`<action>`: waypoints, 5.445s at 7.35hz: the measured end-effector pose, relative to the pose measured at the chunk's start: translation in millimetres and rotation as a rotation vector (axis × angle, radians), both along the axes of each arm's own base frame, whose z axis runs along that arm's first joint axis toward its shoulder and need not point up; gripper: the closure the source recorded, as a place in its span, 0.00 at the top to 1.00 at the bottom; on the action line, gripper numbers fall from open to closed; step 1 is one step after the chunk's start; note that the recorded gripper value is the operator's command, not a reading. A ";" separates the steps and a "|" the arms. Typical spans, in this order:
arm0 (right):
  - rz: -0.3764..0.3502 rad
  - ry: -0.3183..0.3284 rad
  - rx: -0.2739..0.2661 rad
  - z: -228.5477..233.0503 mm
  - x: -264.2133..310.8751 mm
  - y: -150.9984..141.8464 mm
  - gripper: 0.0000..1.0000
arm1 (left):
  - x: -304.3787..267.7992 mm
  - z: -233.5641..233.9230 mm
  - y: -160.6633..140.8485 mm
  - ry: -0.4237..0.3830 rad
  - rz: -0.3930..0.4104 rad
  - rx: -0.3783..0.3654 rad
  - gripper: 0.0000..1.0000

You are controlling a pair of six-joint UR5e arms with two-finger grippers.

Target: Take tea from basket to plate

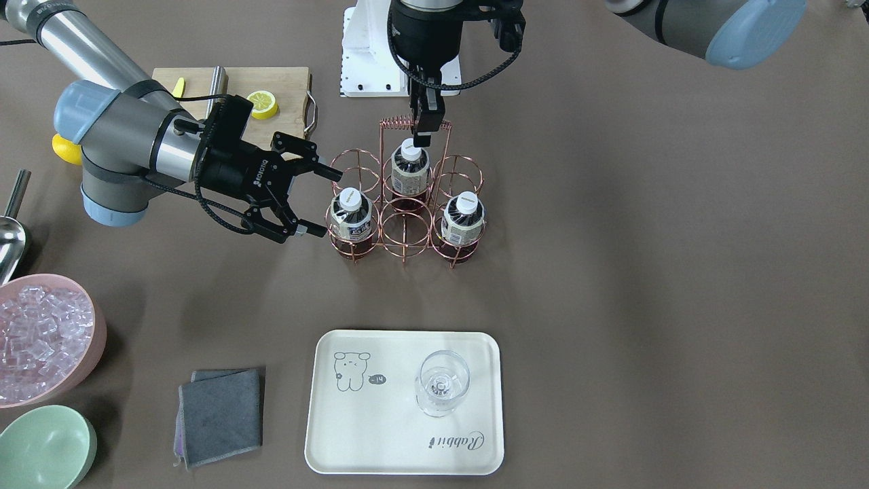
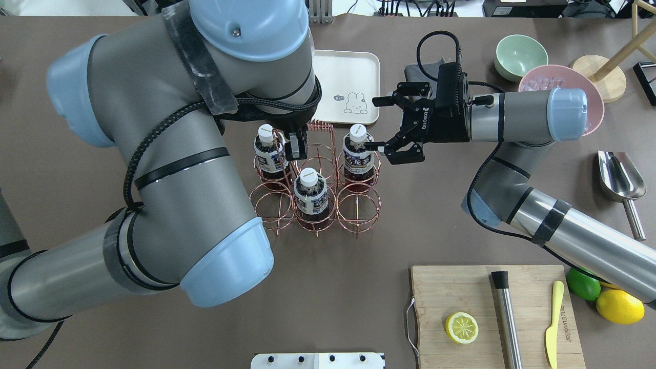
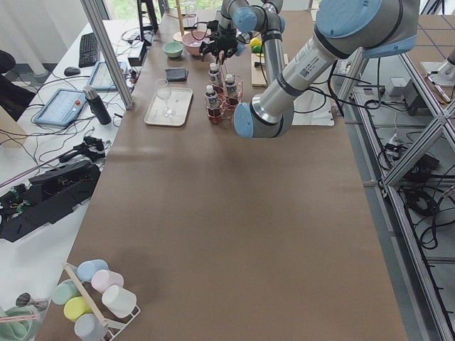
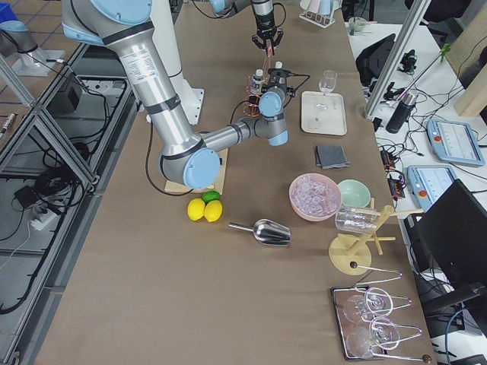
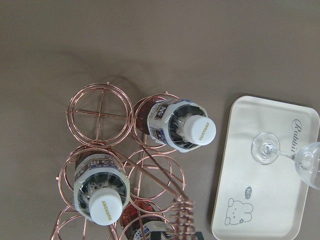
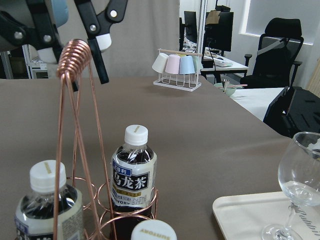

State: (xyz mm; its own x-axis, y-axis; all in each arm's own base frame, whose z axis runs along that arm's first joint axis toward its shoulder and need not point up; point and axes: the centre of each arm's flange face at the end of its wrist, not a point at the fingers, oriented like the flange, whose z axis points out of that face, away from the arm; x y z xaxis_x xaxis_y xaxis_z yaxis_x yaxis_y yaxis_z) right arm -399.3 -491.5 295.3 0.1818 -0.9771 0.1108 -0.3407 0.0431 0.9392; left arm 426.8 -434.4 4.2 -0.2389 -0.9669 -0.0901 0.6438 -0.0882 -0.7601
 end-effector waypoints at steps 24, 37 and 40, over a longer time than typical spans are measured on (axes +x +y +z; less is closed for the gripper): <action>0.155 -0.156 -0.162 -80.3 109.4 -50.1 0.00 | -37.1 3.1 -8.2 0.002 -0.025 0.023 0.00; 0.523 -0.151 -0.357 -21.3 -65.7 -139.9 0.00 | -502.8 485.3 -325.3 -0.318 -0.120 0.064 0.00; 0.513 -0.158 -0.358 -17.1 -78.4 -129.9 0.00 | -514.2 485.9 -330.6 -0.334 -0.157 0.081 0.00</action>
State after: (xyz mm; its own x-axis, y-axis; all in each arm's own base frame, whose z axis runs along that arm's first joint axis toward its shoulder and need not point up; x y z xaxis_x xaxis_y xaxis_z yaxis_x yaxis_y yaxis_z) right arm -477.7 -621.4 278.1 0.5709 -0.6680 0.4773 -0.5344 0.1390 0.8337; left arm -87.3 -764.9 490.2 -0.3281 -0.9074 -0.2625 0.8410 -0.1541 -0.5186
